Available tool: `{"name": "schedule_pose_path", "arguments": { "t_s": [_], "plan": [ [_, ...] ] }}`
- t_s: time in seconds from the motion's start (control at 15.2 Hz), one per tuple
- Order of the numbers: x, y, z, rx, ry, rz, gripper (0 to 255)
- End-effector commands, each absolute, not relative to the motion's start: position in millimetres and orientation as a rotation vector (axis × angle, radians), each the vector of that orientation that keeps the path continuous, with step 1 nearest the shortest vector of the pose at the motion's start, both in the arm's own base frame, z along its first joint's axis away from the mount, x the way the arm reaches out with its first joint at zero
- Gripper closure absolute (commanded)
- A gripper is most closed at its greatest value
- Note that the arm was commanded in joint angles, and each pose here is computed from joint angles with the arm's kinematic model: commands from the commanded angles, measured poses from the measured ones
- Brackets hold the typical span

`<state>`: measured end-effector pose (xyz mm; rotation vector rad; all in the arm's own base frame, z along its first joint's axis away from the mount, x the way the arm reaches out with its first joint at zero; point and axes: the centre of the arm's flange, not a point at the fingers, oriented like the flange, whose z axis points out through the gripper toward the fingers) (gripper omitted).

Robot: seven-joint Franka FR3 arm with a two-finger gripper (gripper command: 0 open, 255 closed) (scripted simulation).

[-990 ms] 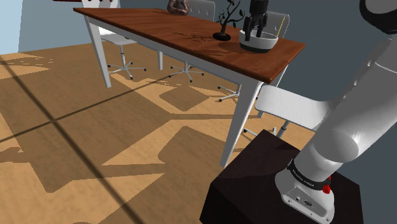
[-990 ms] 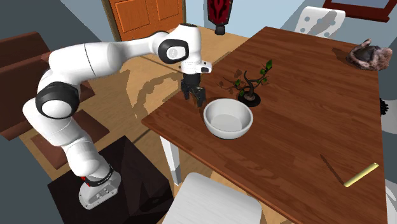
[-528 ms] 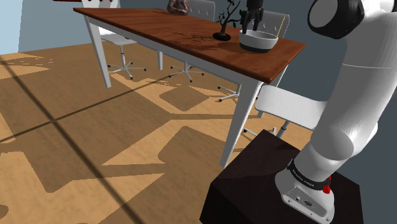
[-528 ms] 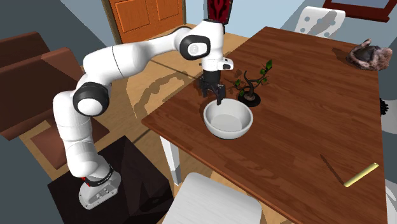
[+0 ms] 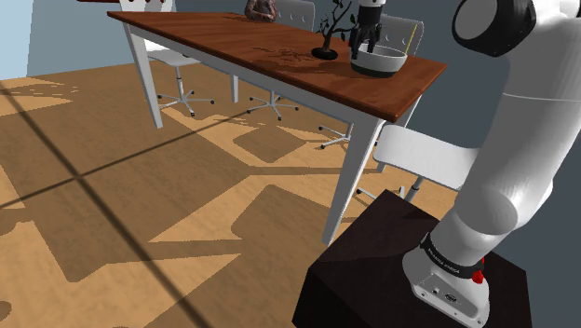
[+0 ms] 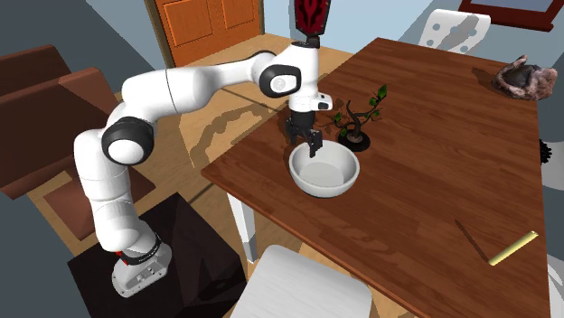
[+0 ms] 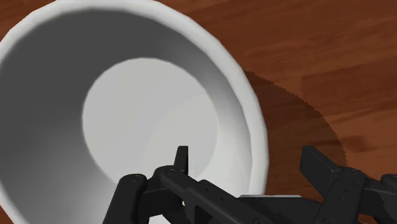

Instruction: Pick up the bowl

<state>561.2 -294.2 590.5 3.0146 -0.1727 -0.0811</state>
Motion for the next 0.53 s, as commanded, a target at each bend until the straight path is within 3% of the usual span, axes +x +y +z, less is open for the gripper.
{"name": "schedule_pose_path", "arguments": {
  "t_s": [0.0, 0.07, 0.46],
  "plan": [
    [561.5, -292.9, 587.5, 3.014, -0.172, -0.08, 0],
    [561.4, -292.5, 587.3, 3.014, -0.172, -0.08, 255],
    [561.4, -292.4, 587.2, 3.014, -0.172, -0.08, 255]
  ]
}}
